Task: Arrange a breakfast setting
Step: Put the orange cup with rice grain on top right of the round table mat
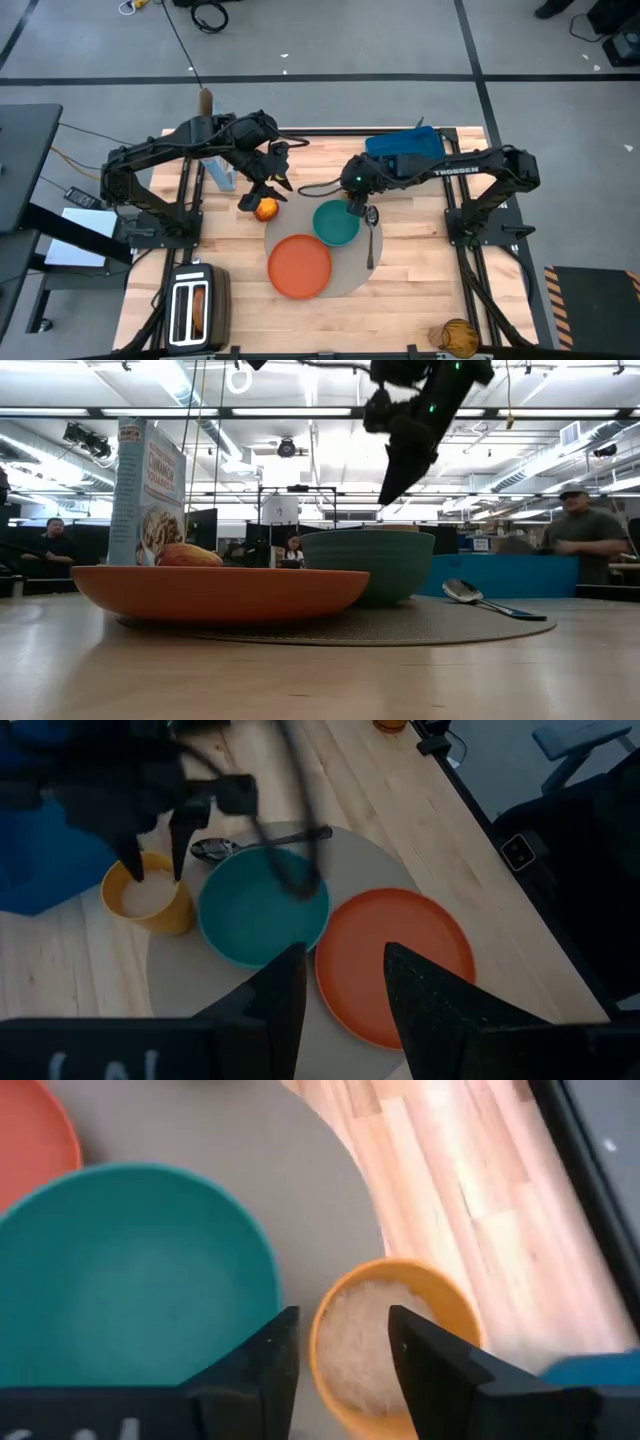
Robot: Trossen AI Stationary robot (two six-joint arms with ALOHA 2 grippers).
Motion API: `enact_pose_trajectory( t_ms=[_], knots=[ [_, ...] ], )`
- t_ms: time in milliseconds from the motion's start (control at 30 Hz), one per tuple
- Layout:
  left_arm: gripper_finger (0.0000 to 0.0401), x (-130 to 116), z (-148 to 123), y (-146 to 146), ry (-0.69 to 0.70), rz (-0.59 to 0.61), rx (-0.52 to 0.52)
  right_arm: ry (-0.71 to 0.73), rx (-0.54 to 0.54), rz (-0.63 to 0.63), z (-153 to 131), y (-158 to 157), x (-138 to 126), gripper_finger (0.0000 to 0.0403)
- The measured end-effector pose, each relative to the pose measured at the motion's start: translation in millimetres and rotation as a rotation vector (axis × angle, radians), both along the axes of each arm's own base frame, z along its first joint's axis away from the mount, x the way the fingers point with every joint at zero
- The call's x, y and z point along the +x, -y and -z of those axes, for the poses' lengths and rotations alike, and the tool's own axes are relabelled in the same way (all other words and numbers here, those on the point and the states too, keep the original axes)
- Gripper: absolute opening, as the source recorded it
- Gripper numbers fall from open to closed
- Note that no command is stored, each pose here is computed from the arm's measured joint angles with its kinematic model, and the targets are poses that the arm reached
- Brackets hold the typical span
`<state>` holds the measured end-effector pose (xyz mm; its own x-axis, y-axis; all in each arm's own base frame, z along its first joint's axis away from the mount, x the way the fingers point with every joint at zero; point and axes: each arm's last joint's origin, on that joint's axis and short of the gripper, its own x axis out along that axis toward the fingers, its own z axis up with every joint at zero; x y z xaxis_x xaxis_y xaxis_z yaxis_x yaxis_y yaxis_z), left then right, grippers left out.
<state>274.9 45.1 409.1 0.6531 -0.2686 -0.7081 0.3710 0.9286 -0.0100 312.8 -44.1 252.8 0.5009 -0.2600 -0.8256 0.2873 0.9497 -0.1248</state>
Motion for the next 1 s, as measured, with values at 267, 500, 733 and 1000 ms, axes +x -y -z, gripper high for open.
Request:
enact_pose_trajectory(
  t_ms=[267,500,733,1000],
  knots=[
    [0.0144,-2.8,38.4,0.5,-0.192,-0.073,-0.088,-0.039,-0.069,-0.05,-22.3,-47.9,-8.4,0.0168],
    [0.0144,-23.0,95.7,14.7,-0.64,-0.365,-0.123,-0.019,-0.13,-0.07,-23.3,-83.9,-12.9,0.0168],
    [0.0144,-45.5,168.8,34.6,-0.876,-0.596,-0.118,0.006,-0.222,-0.084,-24.7,-104.5,-16.6,0.0168],
    [0.0144,-53.2,220.6,33.0,-0.793,-0.814,-0.025,0.003,-0.24,-0.114,-24.4,-114.4,-19.6,0.0168]
  ],
)
